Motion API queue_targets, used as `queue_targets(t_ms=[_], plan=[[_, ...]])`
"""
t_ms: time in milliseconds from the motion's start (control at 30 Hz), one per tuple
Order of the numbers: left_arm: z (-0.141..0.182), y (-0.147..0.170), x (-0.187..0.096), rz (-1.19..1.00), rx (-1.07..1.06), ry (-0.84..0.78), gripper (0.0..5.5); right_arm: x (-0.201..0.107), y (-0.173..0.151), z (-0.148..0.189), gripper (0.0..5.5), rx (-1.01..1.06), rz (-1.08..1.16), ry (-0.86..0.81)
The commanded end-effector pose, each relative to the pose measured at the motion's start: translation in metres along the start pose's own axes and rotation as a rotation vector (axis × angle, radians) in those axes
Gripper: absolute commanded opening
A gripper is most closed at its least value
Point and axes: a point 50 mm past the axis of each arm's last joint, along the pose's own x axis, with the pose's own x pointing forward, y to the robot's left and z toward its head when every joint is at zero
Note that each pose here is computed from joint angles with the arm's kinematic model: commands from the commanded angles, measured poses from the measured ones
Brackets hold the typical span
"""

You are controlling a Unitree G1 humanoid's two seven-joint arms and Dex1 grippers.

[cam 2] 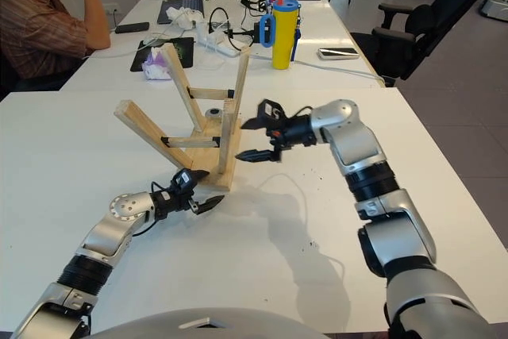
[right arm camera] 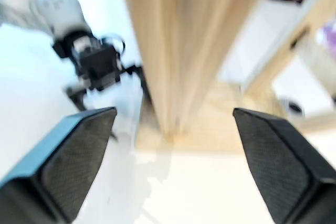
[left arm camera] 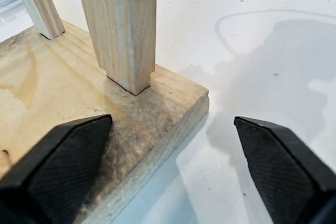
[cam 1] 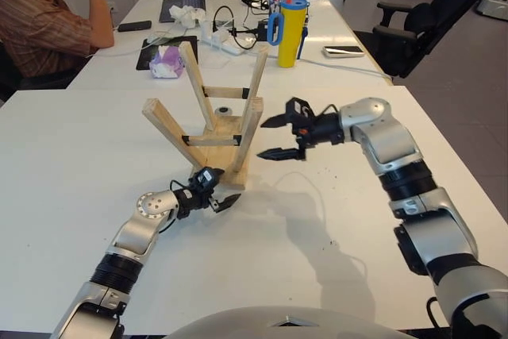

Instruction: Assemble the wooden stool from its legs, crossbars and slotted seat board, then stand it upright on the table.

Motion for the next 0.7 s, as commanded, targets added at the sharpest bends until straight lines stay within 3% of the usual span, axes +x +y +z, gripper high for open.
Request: queue_targets(t_ms=[33, 167, 300, 367, 400, 433, 500, 567, 633, 700], plan=[[-0.071, -0.026, -0.01, -0.039, -0.195, 0.333, 4.3, -0.033, -0.009, 0.076, 3.63, 0.025, -0.084, -0.456], [-0.068, -0.023, -0.008, -0.039, -0.192, 0.323, 4.3, -0.054, 0.003, 0.149, 2.99, 0.038, -0.033, -0.856], [-0.067, -0.022, -0.008, -0.042, -0.188, 0.321, 4.3, -0.053, 0.016, 0.19, 2.82, 0.028, -0.031, -0.994], [-0.066, -0.021, -0.007, -0.041, -0.188, 0.318, 4.3, -0.042, 0.019, 0.192, 2.82, 0.101, -0.034, -1.043], [-0.066, -0.021, -0.007, -0.04, -0.188, 0.317, 4.3, -0.032, 0.018, 0.186, 2.82, 0.16, -0.045, -1.041], [-0.066, -0.021, -0.006, -0.039, -0.187, 0.316, 4.3, 0.001, 0.014, 0.158, 2.82, 0.252, -0.117, -0.889], [-0.065, -0.021, -0.004, -0.04, -0.189, 0.311, 4.3, 0.066, 0.017, 0.075, 2.82, 0.346, -0.285, -0.437], [-0.063, -0.022, -0.002, -0.049, -0.183, 0.308, 4.3, 0.092, 0.039, -0.007, 2.82, 0.395, -0.308, -0.105], [-0.063, -0.023, -0.002, -0.054, -0.182, 0.308, 4.3, 0.094, 0.054, -0.036, 2.82, 0.435, -0.285, -0.014], [-0.065, -0.024, -0.004, -0.049, -0.189, 0.311, 4.3, 0.089, 0.046, -0.017, 2.82, 0.407, -0.293, -0.098]])
